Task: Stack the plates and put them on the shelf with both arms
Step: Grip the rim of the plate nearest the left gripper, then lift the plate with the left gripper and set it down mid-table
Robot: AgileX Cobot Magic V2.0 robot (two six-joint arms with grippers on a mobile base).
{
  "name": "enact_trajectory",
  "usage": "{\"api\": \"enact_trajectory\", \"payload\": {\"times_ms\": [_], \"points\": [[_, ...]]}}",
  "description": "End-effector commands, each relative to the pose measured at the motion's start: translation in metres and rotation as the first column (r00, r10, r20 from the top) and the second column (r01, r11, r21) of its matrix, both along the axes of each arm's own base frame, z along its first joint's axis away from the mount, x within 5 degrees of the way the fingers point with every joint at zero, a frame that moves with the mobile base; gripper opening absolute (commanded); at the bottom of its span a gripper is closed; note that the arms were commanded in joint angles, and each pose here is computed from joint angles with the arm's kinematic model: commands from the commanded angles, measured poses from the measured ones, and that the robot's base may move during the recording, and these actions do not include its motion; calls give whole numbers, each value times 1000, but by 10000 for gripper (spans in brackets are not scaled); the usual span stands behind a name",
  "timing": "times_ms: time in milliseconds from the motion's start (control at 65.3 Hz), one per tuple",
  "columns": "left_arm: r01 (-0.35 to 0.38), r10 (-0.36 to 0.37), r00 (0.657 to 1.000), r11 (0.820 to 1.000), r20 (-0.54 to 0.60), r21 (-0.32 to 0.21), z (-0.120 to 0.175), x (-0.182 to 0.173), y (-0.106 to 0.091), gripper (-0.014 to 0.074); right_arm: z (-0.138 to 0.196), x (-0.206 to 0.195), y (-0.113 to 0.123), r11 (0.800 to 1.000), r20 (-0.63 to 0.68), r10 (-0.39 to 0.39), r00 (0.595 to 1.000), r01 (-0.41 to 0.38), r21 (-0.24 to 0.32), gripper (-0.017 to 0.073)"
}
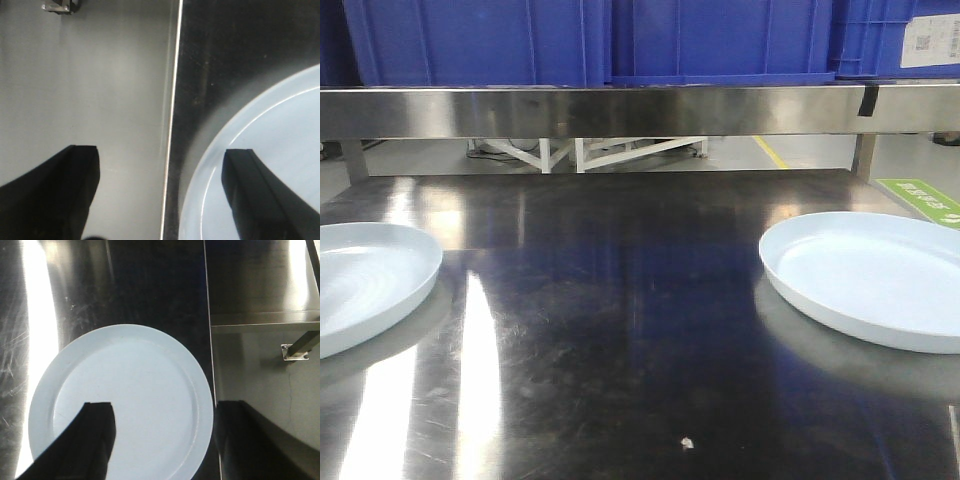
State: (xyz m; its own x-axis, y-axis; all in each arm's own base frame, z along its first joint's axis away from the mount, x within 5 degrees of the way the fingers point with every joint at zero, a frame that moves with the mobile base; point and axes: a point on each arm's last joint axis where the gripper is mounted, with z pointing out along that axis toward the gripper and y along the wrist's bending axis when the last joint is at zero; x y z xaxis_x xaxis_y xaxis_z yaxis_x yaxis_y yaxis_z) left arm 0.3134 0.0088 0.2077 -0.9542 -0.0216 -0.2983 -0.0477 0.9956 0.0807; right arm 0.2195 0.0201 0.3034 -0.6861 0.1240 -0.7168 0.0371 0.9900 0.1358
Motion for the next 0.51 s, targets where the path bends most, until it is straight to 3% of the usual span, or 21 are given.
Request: {"api": "enact_trajectory", "payload": {"times_ms": [0,245,337,413,429,490], "points": [[-4,4,998,1000,69,-4,15,5,0,547,20,4,-1,1000,113,6,994,-5,-10,526],[-6,7,999,1000,53,-8,9,7,-1,518,20,4,-1,1000,113,6,994,-5,-10,526],[-9,9,999,1000,44,-10,9,6,-1,340,20,4,-1,1000,115,6,993,-5,-10,526],[-10,11,999,1000,45,-10,11,6,-1,81,20,4,-1,1000,115,6,993,-5,-10,526],[-11,12,999,1000,45,-12,11,6,-1,58,20,4,-1,1000,115,6,993,-5,-10,526],[-17,19,998,1000,61,-24,17,6,-2,124,20,4,-1,1000,115,6,993,-5,-10,526]]}}
